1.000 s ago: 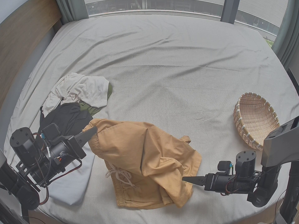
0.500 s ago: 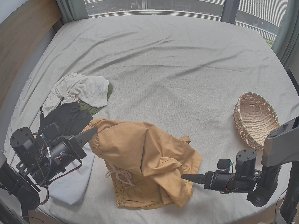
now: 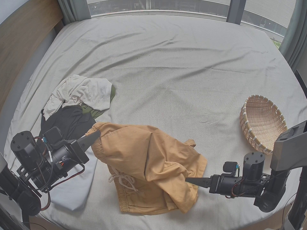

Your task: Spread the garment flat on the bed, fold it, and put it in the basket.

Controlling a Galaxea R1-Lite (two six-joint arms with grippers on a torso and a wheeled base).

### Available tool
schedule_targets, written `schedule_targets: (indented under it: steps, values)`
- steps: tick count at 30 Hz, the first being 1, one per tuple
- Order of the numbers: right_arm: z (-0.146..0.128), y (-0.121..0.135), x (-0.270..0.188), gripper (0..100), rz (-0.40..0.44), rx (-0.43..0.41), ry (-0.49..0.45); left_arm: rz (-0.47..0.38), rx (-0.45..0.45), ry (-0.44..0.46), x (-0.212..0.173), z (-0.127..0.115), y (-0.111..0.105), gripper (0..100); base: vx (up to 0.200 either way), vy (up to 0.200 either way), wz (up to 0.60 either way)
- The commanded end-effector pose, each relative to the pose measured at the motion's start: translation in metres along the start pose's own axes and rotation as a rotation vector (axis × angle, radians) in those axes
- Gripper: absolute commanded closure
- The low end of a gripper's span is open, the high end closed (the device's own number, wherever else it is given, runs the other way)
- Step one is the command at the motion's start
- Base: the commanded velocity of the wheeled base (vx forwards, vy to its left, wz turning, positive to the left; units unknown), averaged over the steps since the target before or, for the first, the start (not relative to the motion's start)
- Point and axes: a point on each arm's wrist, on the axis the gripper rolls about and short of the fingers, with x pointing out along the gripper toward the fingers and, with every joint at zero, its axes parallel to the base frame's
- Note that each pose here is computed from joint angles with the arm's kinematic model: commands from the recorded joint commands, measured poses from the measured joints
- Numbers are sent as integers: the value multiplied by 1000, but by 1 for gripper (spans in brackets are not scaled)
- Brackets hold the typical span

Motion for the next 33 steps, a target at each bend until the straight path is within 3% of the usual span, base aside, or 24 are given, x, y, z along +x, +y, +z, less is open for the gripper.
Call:
schedule_targets:
  steps: [1, 33]
  values:
    - [3, 6, -4, 0, 18, -8, -17, 0, -1, 0, 0, 0, 0, 100, 0, 0, 0]
    - [-7, -4, 1, 0, -19, 14, 31, -3, -1, -2, 1, 0, 0, 100, 0, 0, 0]
